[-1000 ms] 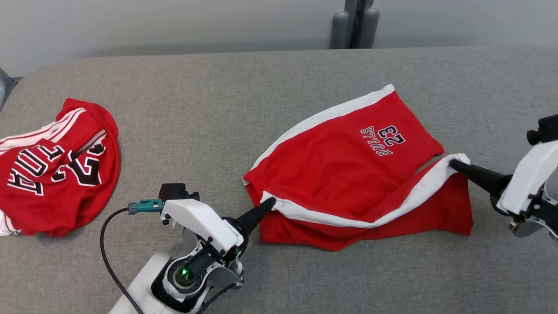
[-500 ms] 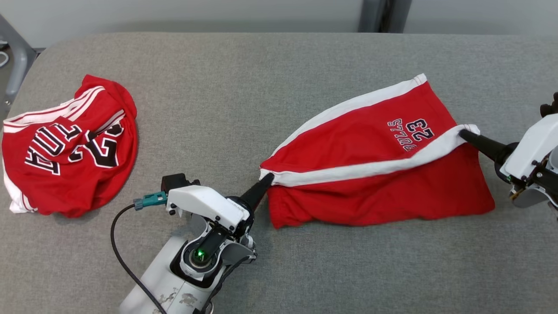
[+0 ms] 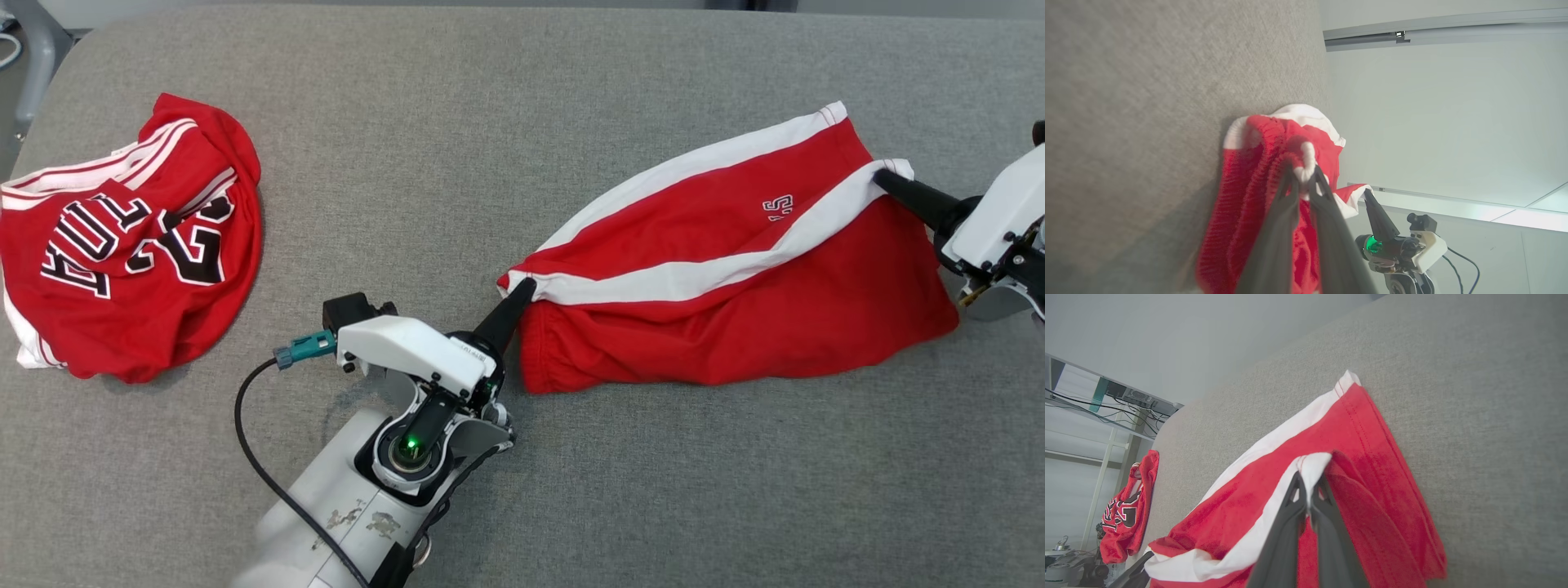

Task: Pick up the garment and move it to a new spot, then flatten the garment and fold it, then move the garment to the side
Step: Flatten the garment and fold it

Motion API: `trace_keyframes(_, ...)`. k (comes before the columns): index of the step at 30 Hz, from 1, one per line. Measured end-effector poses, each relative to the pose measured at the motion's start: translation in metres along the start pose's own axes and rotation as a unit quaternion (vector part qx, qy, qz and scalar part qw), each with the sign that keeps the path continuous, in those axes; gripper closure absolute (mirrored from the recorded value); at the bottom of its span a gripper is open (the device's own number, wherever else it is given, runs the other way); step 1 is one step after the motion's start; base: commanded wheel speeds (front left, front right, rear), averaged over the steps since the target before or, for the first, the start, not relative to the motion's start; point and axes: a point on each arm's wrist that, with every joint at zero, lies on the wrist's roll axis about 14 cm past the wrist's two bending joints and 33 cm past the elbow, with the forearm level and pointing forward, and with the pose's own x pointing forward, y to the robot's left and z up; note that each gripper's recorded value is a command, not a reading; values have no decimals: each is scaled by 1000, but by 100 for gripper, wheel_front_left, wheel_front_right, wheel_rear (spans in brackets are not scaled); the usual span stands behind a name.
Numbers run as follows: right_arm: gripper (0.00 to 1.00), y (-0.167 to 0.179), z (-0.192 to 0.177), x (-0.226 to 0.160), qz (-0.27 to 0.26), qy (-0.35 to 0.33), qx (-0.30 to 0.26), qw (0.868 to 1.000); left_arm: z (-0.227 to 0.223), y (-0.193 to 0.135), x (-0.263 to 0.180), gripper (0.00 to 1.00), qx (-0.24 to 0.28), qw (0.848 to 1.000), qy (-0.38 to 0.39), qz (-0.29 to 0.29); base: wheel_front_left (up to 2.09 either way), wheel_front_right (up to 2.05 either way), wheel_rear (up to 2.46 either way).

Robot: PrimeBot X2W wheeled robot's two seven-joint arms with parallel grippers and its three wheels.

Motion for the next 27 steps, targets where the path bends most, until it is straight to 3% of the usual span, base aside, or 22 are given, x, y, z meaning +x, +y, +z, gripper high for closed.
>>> trace_keyframes(12, 100, 3, 26, 25, -1, -25, -36, 999, 14, -13, 20, 100, 2, 999, -33, -13, 0, 0, 0)
trace_keyframes(27, 100, -2, 25, 51, -9, -32, -52, 998, 21, -9, 31, 100, -5, 999, -49, -5, 0, 0, 0)
